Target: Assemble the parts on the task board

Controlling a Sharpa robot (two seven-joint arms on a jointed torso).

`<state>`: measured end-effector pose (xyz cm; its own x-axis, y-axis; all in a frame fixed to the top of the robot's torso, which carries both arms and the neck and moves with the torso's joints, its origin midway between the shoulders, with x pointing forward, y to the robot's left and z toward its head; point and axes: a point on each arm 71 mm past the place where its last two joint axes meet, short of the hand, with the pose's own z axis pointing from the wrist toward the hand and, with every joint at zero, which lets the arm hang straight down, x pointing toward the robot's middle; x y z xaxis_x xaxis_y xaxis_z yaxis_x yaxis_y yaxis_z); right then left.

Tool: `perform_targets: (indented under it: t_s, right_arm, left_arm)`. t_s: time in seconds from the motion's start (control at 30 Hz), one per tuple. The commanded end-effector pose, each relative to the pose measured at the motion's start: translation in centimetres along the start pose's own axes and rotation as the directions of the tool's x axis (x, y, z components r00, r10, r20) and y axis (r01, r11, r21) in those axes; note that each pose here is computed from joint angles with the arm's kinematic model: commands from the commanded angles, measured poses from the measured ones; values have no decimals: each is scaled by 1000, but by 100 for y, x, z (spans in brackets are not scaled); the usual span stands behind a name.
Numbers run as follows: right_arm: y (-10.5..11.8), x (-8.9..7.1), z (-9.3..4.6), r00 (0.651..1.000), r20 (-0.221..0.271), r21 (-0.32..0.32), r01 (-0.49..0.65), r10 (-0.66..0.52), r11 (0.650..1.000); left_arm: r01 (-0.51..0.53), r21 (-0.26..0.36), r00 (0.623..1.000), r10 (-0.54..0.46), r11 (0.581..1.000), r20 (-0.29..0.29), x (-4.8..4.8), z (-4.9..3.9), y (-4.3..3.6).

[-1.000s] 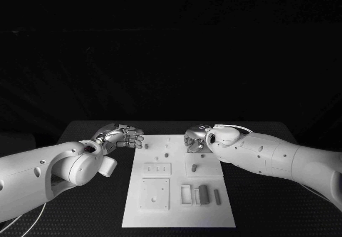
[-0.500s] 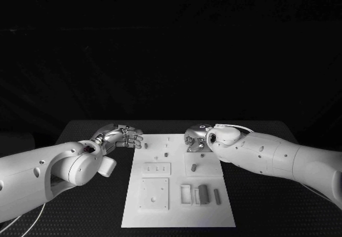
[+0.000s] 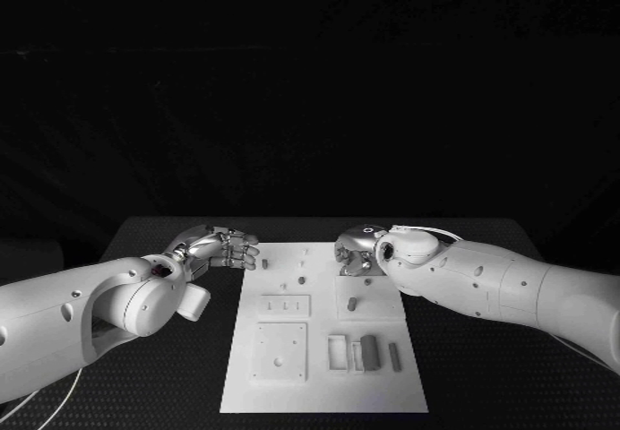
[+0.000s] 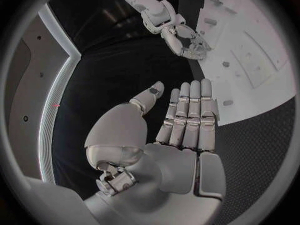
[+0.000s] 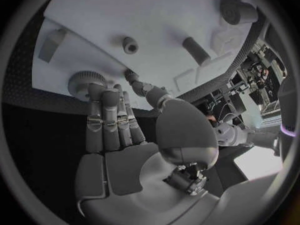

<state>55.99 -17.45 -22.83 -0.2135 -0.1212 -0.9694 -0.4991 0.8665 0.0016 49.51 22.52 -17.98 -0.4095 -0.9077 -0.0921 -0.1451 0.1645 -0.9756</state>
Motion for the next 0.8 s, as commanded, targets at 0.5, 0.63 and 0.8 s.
perform_targets:
  t_s: [0.5, 0.63, 0.8]
  right_arm:
    - [24, 107, -53, 1000, -13, -15, 26, -26, 1000]
    - [32, 91, -56, 1000, 10, -19, 19, -19, 1000]
    - [48, 57, -65, 998, 58, -26, 2, -1, 1000]
  left_arm:
    - [10, 2, 1000, -10, 1000, -16, 5, 21, -5]
    - [10, 2, 1000, -10, 1000, -15, 3, 22, -5]
    - [11, 2, 1000, -11, 1000, -14, -2, 19, -4]
